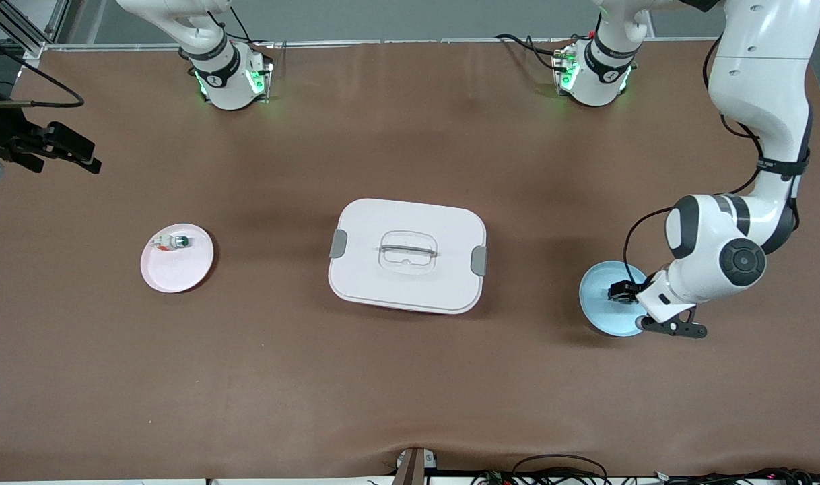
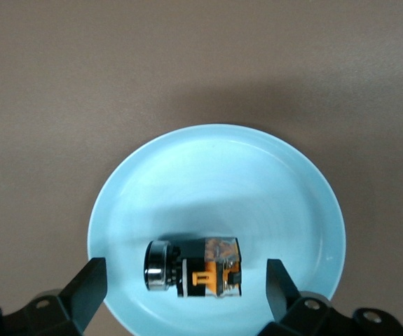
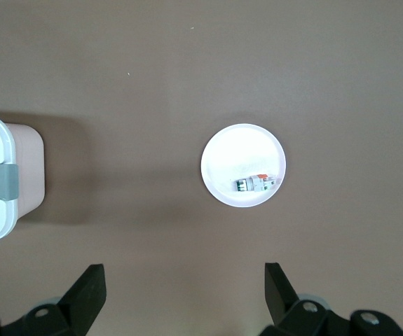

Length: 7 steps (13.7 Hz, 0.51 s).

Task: Transfer orange switch to right arm and place
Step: 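Close the left gripper on the orange switch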

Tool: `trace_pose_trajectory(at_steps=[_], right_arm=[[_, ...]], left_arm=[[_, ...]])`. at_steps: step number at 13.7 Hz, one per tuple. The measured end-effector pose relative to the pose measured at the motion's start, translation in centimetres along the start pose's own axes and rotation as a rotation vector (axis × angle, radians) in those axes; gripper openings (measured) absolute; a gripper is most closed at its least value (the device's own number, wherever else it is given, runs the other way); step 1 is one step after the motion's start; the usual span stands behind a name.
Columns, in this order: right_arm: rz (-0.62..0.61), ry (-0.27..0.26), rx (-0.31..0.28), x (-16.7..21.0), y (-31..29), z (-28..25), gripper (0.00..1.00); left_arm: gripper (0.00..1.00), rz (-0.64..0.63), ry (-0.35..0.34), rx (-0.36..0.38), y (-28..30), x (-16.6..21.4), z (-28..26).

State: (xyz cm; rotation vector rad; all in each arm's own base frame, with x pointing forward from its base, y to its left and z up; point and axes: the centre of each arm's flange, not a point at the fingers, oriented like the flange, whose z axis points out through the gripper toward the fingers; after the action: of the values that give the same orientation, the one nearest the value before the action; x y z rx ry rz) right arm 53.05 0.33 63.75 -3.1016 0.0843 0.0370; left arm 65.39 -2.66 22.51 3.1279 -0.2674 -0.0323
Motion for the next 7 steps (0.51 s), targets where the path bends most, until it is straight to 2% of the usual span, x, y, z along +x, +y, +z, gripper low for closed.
trace_pose_trajectory(at_steps=[7], right_arm=[[0.000,0.000,0.000,0.0,0.0,0.0,1.00]], left_arm=[[1.00,0.000,0.021,0.000,0.1,-1.2,2.2]])
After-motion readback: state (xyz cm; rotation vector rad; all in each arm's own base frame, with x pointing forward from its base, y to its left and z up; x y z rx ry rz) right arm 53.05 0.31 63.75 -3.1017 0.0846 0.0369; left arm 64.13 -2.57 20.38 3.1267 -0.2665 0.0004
